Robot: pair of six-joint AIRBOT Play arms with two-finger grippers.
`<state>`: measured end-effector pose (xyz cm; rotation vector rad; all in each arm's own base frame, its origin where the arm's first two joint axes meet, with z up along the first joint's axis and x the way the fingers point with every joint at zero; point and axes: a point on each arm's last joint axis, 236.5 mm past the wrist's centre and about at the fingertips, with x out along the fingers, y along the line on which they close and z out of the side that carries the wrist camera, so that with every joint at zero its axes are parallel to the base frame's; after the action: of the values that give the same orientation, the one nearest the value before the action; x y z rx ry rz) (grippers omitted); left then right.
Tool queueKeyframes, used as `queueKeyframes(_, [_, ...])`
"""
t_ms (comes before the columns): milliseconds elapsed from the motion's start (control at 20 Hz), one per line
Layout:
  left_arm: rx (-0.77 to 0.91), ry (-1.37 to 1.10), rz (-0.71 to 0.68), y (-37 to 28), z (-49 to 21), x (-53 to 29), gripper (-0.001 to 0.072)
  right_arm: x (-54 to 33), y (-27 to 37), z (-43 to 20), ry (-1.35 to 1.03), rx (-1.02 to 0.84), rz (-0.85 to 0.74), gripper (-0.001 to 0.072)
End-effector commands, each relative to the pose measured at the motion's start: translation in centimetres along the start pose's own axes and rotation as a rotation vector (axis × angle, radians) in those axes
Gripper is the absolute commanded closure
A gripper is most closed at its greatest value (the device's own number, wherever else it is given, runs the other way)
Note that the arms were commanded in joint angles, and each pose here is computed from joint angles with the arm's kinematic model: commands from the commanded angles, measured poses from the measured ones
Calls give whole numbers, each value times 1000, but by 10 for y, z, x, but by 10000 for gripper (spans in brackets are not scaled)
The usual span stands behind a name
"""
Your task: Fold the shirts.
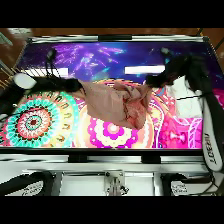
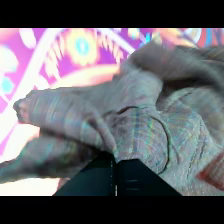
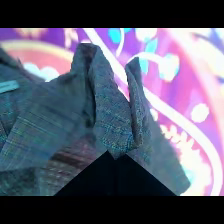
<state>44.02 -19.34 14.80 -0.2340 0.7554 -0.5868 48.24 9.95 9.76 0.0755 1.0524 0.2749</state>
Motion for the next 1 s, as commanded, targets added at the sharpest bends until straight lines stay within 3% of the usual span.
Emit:
queueKeyframes(0, [322, -251, 116, -39, 103, -121, 684, -178, 17, 96, -513, -157, -95, 661])
queueKeyframes(150, [456, -572, 112, -113, 172, -242, 683, -321, 51, 118, -865, -209, -89, 661])
queueKeyframes(350, [544, -777, 182, -150, 189, -338, 683, -440, 64, 99, -1148, -248, -150, 661])
queueKeyframes(550, [475, -768, 328, -125, 177, -367, 682, -485, 57, 73, -1213, -262, -240, 661])
queueKeyframes(750, [482, -778, 336, -131, 167, -384, 682, -513, 64, 66, -1298, -263, -234, 661])
queueKeyframes(950, [431, -473, 341, -98, 119, -326, 682, -556, 72, 102, -1585, -233, -190, 661])
